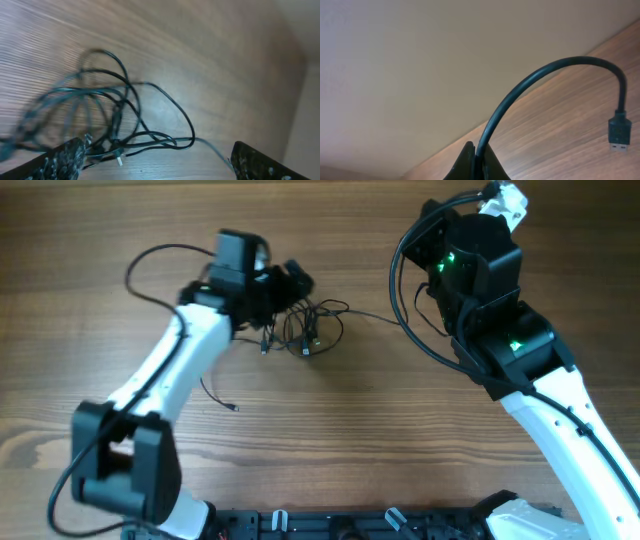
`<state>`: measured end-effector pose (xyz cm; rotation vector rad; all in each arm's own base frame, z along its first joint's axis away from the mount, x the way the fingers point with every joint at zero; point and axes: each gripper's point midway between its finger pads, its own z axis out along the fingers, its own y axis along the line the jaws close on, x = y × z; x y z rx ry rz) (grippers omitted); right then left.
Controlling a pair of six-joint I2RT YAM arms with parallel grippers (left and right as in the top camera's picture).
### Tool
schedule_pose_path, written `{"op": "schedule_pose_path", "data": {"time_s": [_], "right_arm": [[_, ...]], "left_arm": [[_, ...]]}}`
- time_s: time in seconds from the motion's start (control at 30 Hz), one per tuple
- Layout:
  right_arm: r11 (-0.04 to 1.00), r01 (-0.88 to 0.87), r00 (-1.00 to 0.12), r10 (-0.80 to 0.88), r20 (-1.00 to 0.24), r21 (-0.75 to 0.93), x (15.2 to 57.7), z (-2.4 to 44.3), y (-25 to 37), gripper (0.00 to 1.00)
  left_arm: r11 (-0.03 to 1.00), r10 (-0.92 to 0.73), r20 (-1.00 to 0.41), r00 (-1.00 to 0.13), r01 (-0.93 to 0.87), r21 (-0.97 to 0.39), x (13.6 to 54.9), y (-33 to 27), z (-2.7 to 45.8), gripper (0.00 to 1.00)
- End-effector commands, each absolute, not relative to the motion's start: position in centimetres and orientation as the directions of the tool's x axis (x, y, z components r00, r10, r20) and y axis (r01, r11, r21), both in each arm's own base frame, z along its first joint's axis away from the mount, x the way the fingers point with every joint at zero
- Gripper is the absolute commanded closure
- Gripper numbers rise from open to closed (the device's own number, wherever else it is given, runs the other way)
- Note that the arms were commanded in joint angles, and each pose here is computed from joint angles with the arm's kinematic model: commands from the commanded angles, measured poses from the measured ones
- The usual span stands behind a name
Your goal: Untangle cables
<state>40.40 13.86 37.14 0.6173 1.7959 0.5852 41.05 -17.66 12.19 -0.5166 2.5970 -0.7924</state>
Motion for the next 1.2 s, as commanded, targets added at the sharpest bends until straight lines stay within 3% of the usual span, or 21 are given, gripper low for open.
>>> {"op": "schedule_pose_path", "data": {"time_s": [0.0,0.13,0.23,0.37,0.53,0.67,0.77,0.87,0.97,1.03,1.17], "right_arm": [[0.741,0.098,-0.291,0.660,-0.693,0.664,40.5,37.3,14.5,0.96],[0.741,0.088,-0.305,0.657,-0.690,0.666,40.4,37.2,14.8,0.96],[0.741,0.089,-0.306,0.656,-0.690,0.666,40.4,37.2,14.8,0.96],[0.742,0.091,-0.308,0.655,-0.690,0.664,40.4,37.1,14.8,0.96],[0.742,0.091,-0.308,0.655,-0.690,0.664,40.4,37.1,14.8,0.95],[0.749,0.089,-0.310,0.648,-0.696,0.657,40.4,37.1,14.8,0.96],[0.759,0.084,-0.310,0.636,-0.707,0.646,40.4,37.1,14.8,0.95],[0.761,0.088,-0.315,0.633,-0.707,0.642,40.4,36.9,14.8,0.95],[0.761,0.088,-0.315,0.634,-0.706,0.643,40.4,36.9,14.8,0.95],[0.761,0.088,-0.315,0.634,-0.707,0.643,40.4,36.9,14.8,0.96],[0.765,0.095,-0.323,0.629,-0.707,0.638,40.3,36.6,14.7,0.96]], "left_arm": [[0.824,-0.377,-0.268,-0.886,-0.188,-0.535,41.2,-20.4,9.0,0.07],[0.836,-0.355,-0.269,-0.895,-0.175,-0.520,41.3,-22.1,7.0,0.07],[0.895,-0.190,-0.389,-0.902,0.004,-0.446,42.0,-22.2,6.5,0.25],[0.970,-0.023,-0.496,-0.868,0.101,-0.222,42.8,-19.2,5.8,0.29],[0.957,0.118,-0.534,-0.837,0.240,-0.165,42.9,-19.8,6.0,0.41],[0.928,0.130,-0.519,-0.844,0.289,-0.236,42.0,-21.1,6.8,0.29],[0.892,0.103,-0.605,-0.790,0.343,-0.295,41.8,-21.8,12.6,0.21],[0.884,0.141,-0.696,-0.704,0.406,-0.231,41.4,-19.8,17.7,0.19],[0.893,0.185,-0.644,-0.742,0.400,-0.205,40.7,-18.4,15.9,0.12],[0.876,0.297,-0.589,-0.752,0.459,-0.145,40.1,-18.0,13.1,0.08],[0.812,0.496,-0.493,-0.715,0.583,-0.028,39.9,-16.9,8.3,0.26]]}}
